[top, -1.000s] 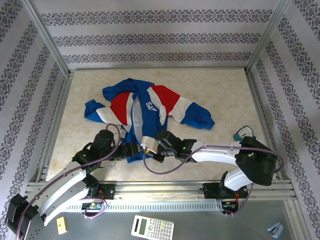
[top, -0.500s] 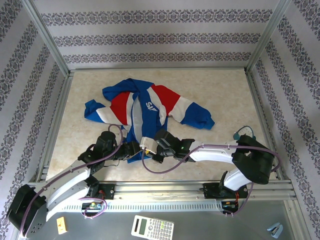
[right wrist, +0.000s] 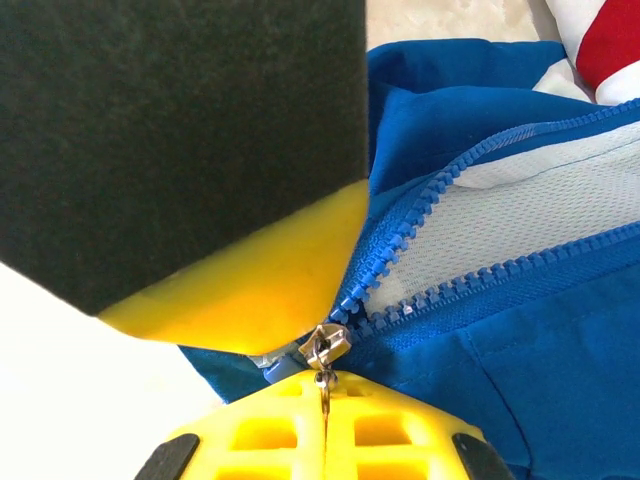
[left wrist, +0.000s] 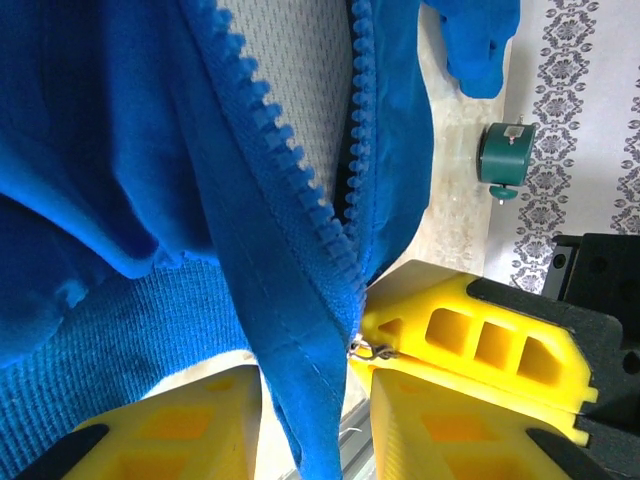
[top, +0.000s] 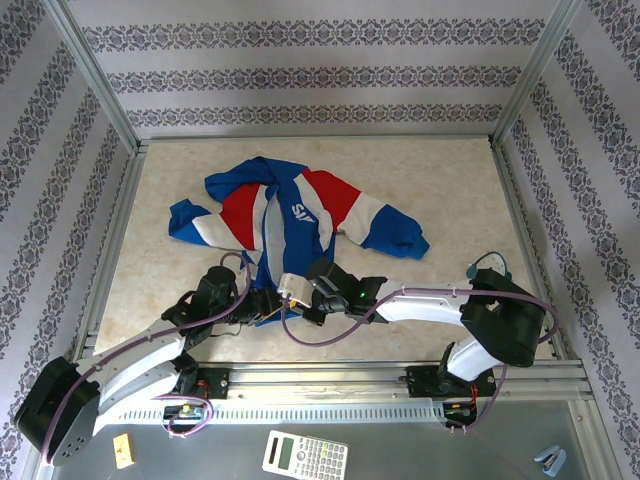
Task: Zip up the jacket
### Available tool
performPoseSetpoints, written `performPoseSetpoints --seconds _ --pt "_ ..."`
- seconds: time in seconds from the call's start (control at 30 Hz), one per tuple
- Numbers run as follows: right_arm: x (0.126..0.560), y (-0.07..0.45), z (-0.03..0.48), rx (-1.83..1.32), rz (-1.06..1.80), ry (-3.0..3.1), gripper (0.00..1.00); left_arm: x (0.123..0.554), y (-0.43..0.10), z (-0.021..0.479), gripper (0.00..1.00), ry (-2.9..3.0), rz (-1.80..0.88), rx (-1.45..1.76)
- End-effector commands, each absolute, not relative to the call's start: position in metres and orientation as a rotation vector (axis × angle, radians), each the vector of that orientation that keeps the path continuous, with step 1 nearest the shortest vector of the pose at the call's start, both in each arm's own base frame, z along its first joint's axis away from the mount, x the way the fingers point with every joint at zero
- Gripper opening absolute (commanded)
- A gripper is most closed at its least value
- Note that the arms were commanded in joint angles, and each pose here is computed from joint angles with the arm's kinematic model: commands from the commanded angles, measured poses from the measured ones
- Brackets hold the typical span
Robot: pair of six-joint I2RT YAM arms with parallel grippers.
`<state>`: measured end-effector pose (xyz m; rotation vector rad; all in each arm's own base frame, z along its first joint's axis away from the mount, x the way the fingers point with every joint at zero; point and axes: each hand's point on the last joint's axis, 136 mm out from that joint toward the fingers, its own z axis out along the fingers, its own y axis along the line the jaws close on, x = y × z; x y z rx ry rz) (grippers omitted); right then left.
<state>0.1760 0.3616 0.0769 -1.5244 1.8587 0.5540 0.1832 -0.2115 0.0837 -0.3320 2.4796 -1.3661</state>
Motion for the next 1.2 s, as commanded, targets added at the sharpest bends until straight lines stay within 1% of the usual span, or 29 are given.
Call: performPoseSetpoints --seconds 0.0,0.1,0.17,0.2,0.27,0.73,1.0,1.17 --pt "0.174 0.369 0.082 -1.518 0.576 1.864 0.0 0.184 -0.216 0.085 0.29 2.44 -1.39 -0.322" --pt "0.176 0.37 0.082 -1.513 0.567 1.871 0.0 0.183 -0.219 0.086 0.24 2.442 -1.404 -0.305" --pt "0.178 0.37 0.082 -1.51 0.56 1.874 0.0 0.18 -0.221 0.086 0.17 2.454 -1.414 -0.292" --pt "0.179 0.37 0.082 -1.507 0.556 1.877 0.0 0.179 -0.222 0.086 0.13 2.46 -1.42 -0.283" --pt "0.18 0.371 0.083 -1.506 0.55 1.876 0.0 0.177 -0.224 0.086 0.0 2.477 -1.42 -0.264" --pt "0.216 0.376 0.099 -1.483 0.431 1.896 0.0 0.159 -0.215 0.079 0.0 2.613 -1.313 -0.17" --pt "0.239 0.378 0.102 -1.435 0.377 1.945 0.0 0.155 -0.216 0.089 0.0 2.635 -1.311 -0.123" --pt "0.248 0.376 0.103 -1.375 0.395 1.987 0.0 0.153 -0.211 0.095 0.0 2.659 -1.262 -0.093"
